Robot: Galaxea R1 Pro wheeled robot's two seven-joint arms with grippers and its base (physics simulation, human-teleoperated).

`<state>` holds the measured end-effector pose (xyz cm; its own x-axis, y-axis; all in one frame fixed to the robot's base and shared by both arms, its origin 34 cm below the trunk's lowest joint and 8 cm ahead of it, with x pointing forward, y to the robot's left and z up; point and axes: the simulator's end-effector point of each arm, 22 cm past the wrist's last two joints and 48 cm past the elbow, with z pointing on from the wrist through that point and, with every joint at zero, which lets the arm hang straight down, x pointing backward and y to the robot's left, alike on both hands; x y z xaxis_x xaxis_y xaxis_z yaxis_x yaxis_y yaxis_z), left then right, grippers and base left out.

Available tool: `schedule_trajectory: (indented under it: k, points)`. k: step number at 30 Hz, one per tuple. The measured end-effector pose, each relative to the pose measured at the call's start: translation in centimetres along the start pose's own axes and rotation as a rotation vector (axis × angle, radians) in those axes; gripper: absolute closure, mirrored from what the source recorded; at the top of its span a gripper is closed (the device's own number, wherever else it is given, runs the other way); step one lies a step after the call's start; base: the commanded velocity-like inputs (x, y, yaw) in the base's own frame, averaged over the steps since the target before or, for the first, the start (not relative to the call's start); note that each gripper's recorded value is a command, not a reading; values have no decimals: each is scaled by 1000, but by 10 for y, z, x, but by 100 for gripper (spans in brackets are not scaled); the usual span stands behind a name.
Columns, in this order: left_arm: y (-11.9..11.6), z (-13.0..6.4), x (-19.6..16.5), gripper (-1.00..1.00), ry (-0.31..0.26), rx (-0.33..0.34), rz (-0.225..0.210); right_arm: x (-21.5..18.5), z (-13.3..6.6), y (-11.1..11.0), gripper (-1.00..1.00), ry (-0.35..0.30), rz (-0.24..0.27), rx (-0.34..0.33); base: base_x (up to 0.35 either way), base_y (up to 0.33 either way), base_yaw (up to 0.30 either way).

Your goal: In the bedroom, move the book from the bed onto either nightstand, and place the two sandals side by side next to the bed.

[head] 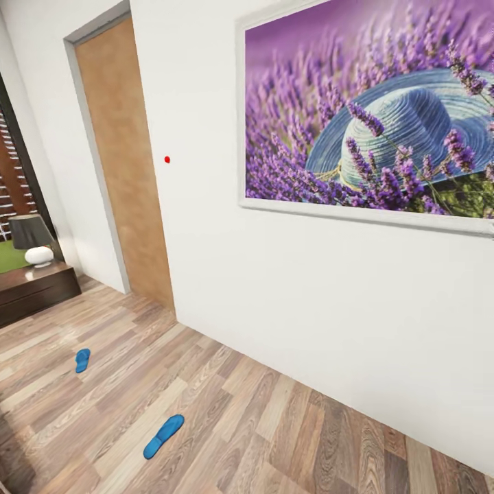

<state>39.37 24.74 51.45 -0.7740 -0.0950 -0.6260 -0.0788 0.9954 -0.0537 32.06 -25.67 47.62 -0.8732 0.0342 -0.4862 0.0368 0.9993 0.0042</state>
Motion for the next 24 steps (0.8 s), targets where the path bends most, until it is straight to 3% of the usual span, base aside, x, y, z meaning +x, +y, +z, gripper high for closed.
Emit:
schedule_trajectory:
  k: [15,24]
  points:
    - [0,0,0,-100,-1,0,0,0,0,0,-100,0,0,1,318,-2,-30]
    - [1,0,0,-100,-1,-1,1,0,0,1,-100,0,0,1,308,-96,0]
